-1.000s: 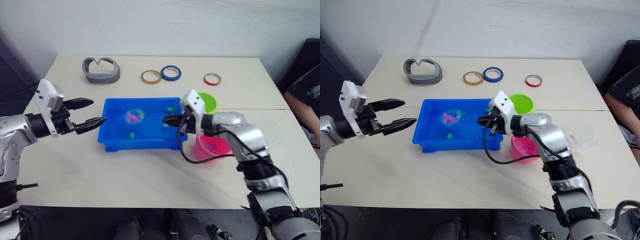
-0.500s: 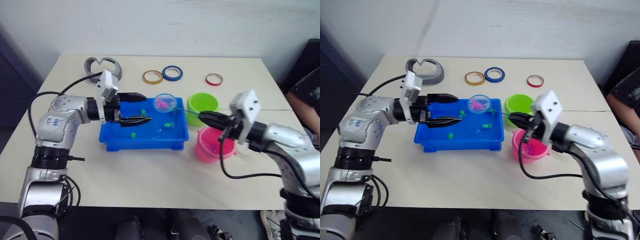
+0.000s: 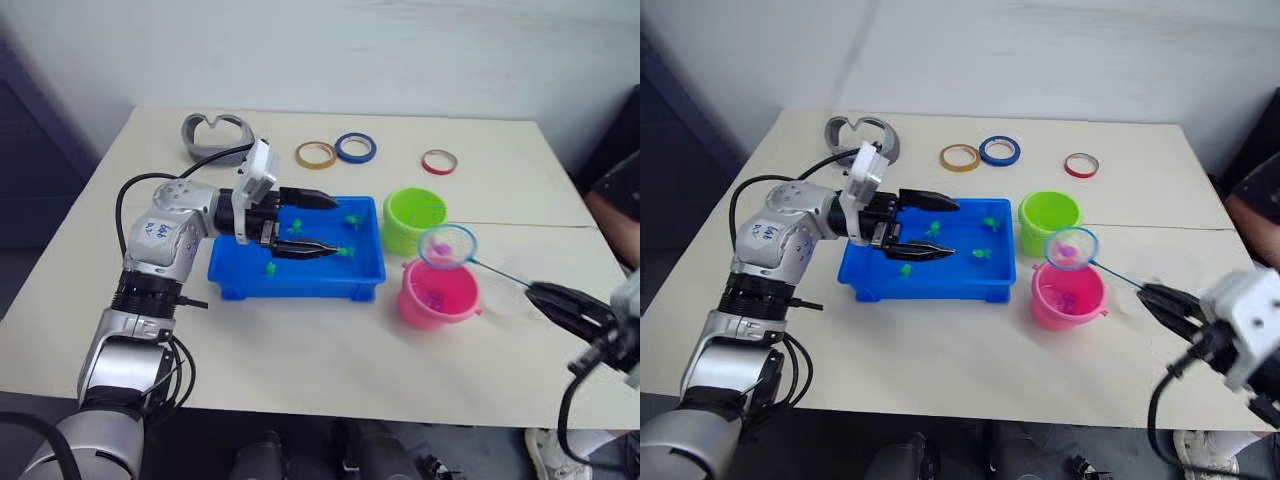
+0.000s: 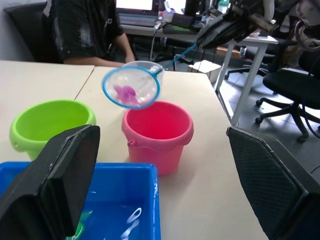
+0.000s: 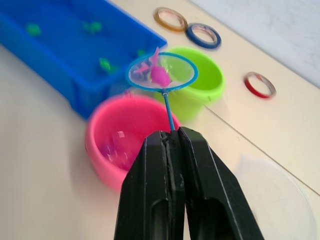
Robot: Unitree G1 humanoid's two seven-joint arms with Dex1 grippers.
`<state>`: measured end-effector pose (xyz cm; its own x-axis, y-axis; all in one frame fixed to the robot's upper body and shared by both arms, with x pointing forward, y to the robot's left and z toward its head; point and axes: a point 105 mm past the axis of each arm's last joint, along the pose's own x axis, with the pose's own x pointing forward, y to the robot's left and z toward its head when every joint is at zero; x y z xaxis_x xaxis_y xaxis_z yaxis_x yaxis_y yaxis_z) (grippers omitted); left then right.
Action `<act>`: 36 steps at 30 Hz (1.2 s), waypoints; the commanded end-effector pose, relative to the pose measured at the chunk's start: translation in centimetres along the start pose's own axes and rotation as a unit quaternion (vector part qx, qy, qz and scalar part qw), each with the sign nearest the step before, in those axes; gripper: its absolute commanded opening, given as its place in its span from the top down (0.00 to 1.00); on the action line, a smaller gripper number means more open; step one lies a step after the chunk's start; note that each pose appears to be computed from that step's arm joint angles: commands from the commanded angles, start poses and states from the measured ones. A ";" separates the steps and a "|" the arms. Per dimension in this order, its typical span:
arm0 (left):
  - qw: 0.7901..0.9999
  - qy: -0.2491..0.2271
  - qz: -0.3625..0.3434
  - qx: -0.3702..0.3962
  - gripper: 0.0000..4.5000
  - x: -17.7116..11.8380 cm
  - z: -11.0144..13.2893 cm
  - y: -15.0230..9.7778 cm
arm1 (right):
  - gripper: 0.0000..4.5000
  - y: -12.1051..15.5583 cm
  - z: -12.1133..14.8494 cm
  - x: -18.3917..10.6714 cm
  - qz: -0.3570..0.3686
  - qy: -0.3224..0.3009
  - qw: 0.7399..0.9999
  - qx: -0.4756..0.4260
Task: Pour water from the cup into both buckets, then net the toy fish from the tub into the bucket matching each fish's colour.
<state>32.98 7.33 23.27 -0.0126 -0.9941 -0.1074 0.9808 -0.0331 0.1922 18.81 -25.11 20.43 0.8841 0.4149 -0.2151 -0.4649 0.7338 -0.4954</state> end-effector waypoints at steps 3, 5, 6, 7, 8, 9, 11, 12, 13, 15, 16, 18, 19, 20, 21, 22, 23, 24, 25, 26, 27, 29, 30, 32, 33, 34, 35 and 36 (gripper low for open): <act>1.000 -0.005 -0.010 0.023 0.01 0.5 0.8 0.2 | 1.00 0.1 -0.5 -0.7 -0.010 0.023 0.965 -0.260; 1.000 -0.005 -0.008 0.024 0.01 0.5 0.8 0.2 | 1.00 0.7 -1.0 -0.5 0.012 0.026 0.939 -0.342; 1.000 -0.005 -0.006 0.024 0.01 0.4 0.8 0.3 | 1.00 0.9 -1.2 -0.4 0.017 0.024 0.924 -0.381; 1.000 -0.004 -0.004 0.025 0.01 0.3 0.8 0.3 | 1.00 0.9 -1.5 -0.4 0.021 0.027 0.910 -0.412; 1.000 -0.004 -0.002 0.026 0.01 0.2 0.8 0.4 | 1.00 0.7 -2.0 -0.5 0.024 0.034 0.888 -0.457; 1.000 -0.003 0.000 0.027 0.01 0.1 0.8 0.4 | 1.00 0.6 -2.1 -0.6 0.028 0.030 0.861 -0.507; 1.000 -0.002 0.005 0.028 0.01 -0.1 0.8 0.5 | 1.00 0.4 -1.9 -0.7 0.021 0.008 0.822 -0.570; 1.000 -0.002 0.008 0.029 0.01 -0.2 0.8 0.5 | 1.00 0.3 -1.6 -0.8 0.009 -0.005 0.812 -0.583; 1.000 -0.001 0.009 0.029 0.01 -0.2 0.8 0.6 | 1.00 0.1 -1.5 -0.8 0.001 -0.014 0.808 -0.590; 0.999 -0.001 0.014 0.029 0.01 -0.4 0.8 0.6 | 1.00 -0.1 -1.2 -0.8 0.000 -0.025 0.783 -0.621; 0.999 0.000 0.017 0.029 0.01 -0.5 0.7 0.7 | 1.00 0.1 -1.0 -0.7 0.007 -0.034 0.767 -0.641; 0.999 0.001 0.022 0.030 0.01 -0.7 0.7 0.7 | 1.00 -0.1 -0.9 -0.7 0.007 -0.041 0.756 -0.653; 0.999 0.001 0.024 0.030 0.01 -0.8 0.7 0.8 | 1.00 -0.1 -0.9 -0.8 0.008 -0.043 0.756 -0.654; 0.999 0.001 0.027 0.031 0.01 -0.9 0.7 0.8 | 1.00 0.2 -1.2 -0.9 0.018 -0.045 0.751 -0.658; 0.999 0.001 0.029 0.031 0.01 -0.9 0.7 0.9 | 1.00 0.5 -1.7 -1.1 0.029 -0.044 0.753 -0.656; 0.999 0.001 0.032 0.031 0.01 -1.0 0.7 0.9 | 1.00 0.6 -1.8 -1.2 0.032 -0.043 0.747 -0.663; 0.999 0.002 0.033 0.032 0.01 -1.1 0.7 0.9 | 1.00 0.5 -1.7 -1.3 0.027 -0.043 0.741 -0.669; 0.999 0.002 0.033 0.031 0.01 -1.1 0.6 0.9 | 1.00 0.3 -1.5 -1.3 0.017 -0.046 0.742 -0.668; 0.999 0.002 0.033 0.030 0.01 -1.1 0.6 0.9 | 1.00 0.0 -1.1 -1.1 0.008 -0.044 0.732 -0.679; 0.999 0.003 0.033 0.030 0.01 -1.1 0.5 0.9 | 1.00 -0.2 -0.8 -0.9 0.000 -0.043 0.728 -0.684; 0.999 0.004 0.032 0.030 0.01 -1.1 0.4 0.9 | 1.00 -0.2 -0.7 -0.7 0.000 -0.043 0.730 -0.683; 0.999 0.005 0.031 0.030 0.01 -1.0 0.2 0.8 | 1.00 -0.1 -0.7 -0.4 0.007 -0.044 0.734 -0.677; 0.999 0.006 0.030 0.030 0.01 -1.0 0.2 0.8 | 1.00 -0.2 -0.3 -0.2 0.002 -0.044 0.726 -0.686; 0.999 0.007 0.030 0.030 0.01 -1.0 0.2 0.8 | 1.00 -0.1 0.1 0.2 0.002 -0.051 0.734 -0.677; 0.999 0.008 0.031 0.031 0.01 -1.0 0.1 0.9 | 1.00 0.0 0.2 0.3 0.005 -0.051 0.735 -0.676; 0.999 0.011 0.033 0.032 0.01 -1.1 0.1 1.0 | 1.00 -0.2 0.3 0.4 -0.001 -0.050 0.747 -0.663; 0.999 0.013 0.037 0.032 0.01 -1.3 0.0 1.1 | 1.00 -0.9 0.7 0.5 -0.022 -0.043 0.765 -0.642; 0.998 0.017 0.043 0.032 0.01 -1.6 -0.1 1.3 | 1.00 -1.9 1.3 0.7 -0.049 -0.040 0.787 -0.613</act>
<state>34.14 8.44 22.73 0.0607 -0.9909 -0.1199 0.9744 0.0327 0.2226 19.76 -25.31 20.36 0.8605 0.4755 -0.1828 0.0142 -0.3810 -0.9245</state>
